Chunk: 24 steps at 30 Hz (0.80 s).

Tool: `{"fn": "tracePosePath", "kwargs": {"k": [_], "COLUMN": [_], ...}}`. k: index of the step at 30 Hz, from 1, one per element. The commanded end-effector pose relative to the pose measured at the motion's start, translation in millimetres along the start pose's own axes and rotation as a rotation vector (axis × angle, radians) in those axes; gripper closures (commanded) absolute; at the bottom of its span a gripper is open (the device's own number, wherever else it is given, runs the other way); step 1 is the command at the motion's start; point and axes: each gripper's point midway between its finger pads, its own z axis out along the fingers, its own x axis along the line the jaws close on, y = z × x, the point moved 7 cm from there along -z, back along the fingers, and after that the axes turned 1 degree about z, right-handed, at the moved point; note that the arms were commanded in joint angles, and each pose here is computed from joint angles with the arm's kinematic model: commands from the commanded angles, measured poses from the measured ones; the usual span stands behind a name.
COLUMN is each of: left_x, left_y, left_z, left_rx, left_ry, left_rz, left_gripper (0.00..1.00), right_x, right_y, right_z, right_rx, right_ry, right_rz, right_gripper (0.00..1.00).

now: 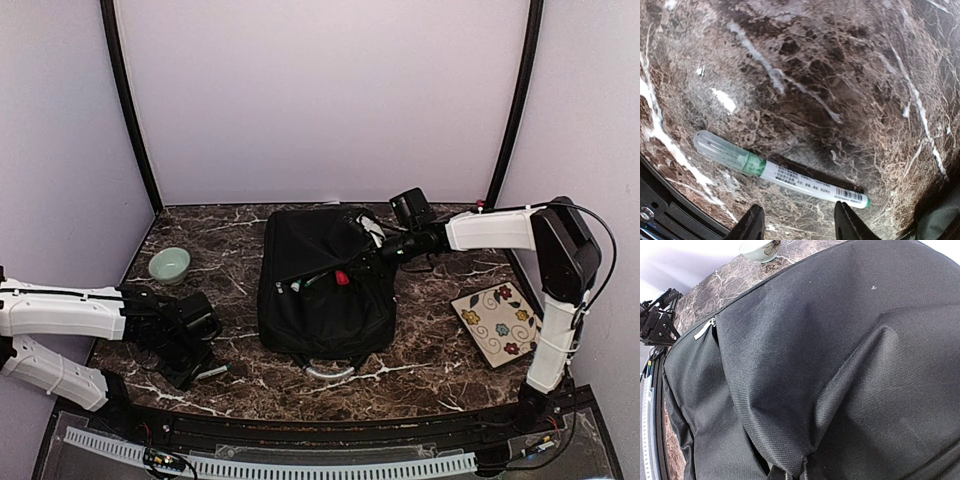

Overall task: Pack the student bag
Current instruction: Grab the pen at the corner of the board.

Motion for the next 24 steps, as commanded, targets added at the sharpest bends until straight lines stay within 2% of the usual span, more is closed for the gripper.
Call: {"fn": "tracePosePath", "kwargs": {"k": [1, 14, 21, 24], "left_x": [1, 3, -7, -14], "left_y": [1, 22, 25, 27], "left_z": [5, 17, 26, 25], "left_rx": [-0.002, -0.023, -0.023, -0.036], "left_ry": [-0.016, -0.051, -0.047, -0.037], "left_rz": [-0.076, -0.121, -0.071, -0.034], "left_gripper": [0.5, 0.56, 0.72, 0.74], "right_x": [13, 11, 11, 12], "right_y": [9, 7, 7, 8], "right_z": [7, 9, 9, 8], "right_rx": [-0.02, -0.013, -0.014, -0.016], "right_ry": [0.074, 0.078, 0.078, 0.076], "right_rz": [-0.015, -0.006, -0.004, -0.007], "right_gripper": [0.98, 0.98, 0.98, 0.98]}}
